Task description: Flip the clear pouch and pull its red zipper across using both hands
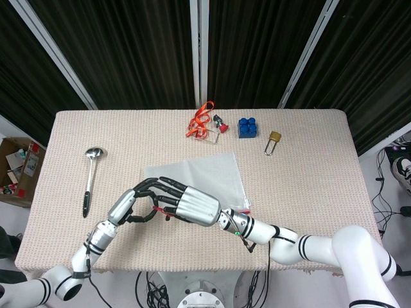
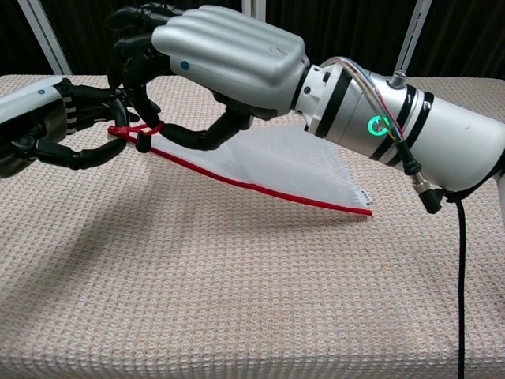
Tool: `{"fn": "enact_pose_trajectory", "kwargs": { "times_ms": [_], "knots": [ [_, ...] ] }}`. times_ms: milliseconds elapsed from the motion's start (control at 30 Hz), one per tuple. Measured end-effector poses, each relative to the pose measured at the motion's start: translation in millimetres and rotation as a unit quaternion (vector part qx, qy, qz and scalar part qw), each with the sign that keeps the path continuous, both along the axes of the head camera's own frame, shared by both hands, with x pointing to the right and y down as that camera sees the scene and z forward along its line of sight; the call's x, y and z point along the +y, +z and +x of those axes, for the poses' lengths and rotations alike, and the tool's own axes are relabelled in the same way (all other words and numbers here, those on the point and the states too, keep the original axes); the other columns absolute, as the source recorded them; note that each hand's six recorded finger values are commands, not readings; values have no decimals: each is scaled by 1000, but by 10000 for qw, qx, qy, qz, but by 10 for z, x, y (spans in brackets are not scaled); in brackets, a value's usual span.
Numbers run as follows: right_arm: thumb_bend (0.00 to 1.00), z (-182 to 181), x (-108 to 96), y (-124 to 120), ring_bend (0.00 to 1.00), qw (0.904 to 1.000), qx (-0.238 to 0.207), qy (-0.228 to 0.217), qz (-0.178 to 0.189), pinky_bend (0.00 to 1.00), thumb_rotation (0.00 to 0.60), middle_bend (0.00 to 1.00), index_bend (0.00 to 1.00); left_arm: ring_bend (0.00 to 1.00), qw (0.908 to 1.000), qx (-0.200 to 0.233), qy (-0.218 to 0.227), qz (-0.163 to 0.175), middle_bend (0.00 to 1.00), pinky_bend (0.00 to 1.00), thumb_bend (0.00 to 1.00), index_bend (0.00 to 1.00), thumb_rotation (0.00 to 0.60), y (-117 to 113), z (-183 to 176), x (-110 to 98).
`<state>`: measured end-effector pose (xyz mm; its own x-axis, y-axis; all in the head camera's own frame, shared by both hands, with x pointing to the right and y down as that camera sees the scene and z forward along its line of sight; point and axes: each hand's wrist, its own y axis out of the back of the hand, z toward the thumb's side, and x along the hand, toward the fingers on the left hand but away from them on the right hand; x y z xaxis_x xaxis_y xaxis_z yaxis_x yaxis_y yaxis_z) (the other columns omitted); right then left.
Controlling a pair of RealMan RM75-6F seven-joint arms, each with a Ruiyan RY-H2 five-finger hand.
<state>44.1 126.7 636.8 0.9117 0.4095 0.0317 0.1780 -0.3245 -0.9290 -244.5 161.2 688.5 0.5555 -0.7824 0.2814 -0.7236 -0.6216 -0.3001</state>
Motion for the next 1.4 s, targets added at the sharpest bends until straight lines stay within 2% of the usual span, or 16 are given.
{"fn": "enact_pose_trajectory", "kwargs": {
  "times_ms": [367,800,1000,1167,1400],
  "knots": [
    [474,110,26,26,0,9996,104,72,265,0,600,235,904,112,9974,592,-285,-311,254,142,454,663,600,-10,-2,4],
    [471,-162,27,-4,0,9995,-201,112,194,0,600,232,904,112,9888,1299,-422,-609,256,142,464,683,600,-76,76,-34],
    [470,-137,18,36,0,9996,-170,163,170,0,600,232,904,112,9797,1735,-561,-834,264,142,479,701,600,-102,87,-47],
    [471,-104,11,54,0,9995,-148,189,207,0,600,232,904,112,9669,2186,-707,-1109,265,142,483,709,600,-113,72,-58],
    [470,-53,-7,49,0,9994,-129,213,259,0,600,232,905,112,9587,2416,-817,-1262,265,142,485,718,600,-88,45,-70]
  ]
}}
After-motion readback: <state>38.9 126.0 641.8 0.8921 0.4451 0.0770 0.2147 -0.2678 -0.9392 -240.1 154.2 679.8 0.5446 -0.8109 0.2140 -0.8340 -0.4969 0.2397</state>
